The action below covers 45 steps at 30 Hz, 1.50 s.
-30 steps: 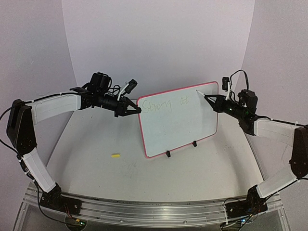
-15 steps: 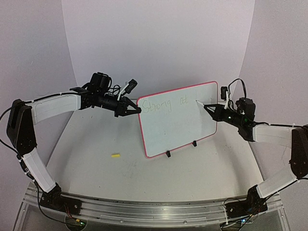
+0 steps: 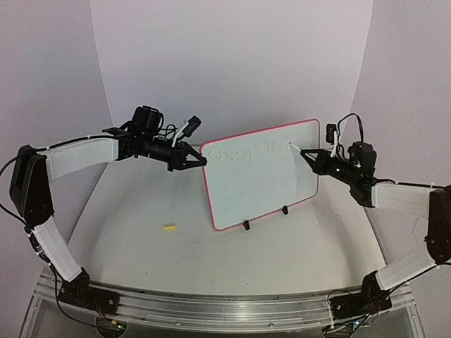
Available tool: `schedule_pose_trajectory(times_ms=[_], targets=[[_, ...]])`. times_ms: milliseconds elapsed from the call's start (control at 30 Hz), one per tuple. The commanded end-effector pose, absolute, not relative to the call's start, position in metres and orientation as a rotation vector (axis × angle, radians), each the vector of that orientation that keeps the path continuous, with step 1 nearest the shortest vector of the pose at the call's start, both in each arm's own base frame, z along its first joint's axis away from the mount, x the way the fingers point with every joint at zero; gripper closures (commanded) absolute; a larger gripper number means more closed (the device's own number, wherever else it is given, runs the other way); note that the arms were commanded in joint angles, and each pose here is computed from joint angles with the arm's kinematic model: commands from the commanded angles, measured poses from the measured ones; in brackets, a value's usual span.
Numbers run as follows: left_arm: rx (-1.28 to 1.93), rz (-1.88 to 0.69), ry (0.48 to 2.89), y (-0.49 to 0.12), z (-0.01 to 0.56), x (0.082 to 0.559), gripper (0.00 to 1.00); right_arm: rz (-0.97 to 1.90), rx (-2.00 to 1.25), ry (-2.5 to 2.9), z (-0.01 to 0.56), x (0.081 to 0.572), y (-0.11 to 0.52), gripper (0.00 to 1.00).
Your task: Write a sentence on the whiteboard
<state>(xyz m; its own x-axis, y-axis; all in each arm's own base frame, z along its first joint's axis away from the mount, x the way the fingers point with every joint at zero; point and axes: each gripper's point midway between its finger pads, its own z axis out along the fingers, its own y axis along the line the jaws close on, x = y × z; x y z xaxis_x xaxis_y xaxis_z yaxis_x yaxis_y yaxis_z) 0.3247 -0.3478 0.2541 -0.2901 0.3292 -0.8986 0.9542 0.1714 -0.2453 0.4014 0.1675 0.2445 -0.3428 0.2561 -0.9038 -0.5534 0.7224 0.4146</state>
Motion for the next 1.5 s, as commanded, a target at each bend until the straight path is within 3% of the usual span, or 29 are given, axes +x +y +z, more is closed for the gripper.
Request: schedule_pose_trajectory(times_ms=[0, 1467], targets=[[1.273, -1.099, 1.774, -0.352, 0.238, 0.319, 1.00, 0.834, -0.246, 1.632, 0.279, 0.408, 0.167, 1.00], [1.274, -1.106, 1.772, -0.353, 0.238, 0.319, 1.00, 0.780, -0.123, 1.754, 0.231, 0.408, 0.151, 1.00]])
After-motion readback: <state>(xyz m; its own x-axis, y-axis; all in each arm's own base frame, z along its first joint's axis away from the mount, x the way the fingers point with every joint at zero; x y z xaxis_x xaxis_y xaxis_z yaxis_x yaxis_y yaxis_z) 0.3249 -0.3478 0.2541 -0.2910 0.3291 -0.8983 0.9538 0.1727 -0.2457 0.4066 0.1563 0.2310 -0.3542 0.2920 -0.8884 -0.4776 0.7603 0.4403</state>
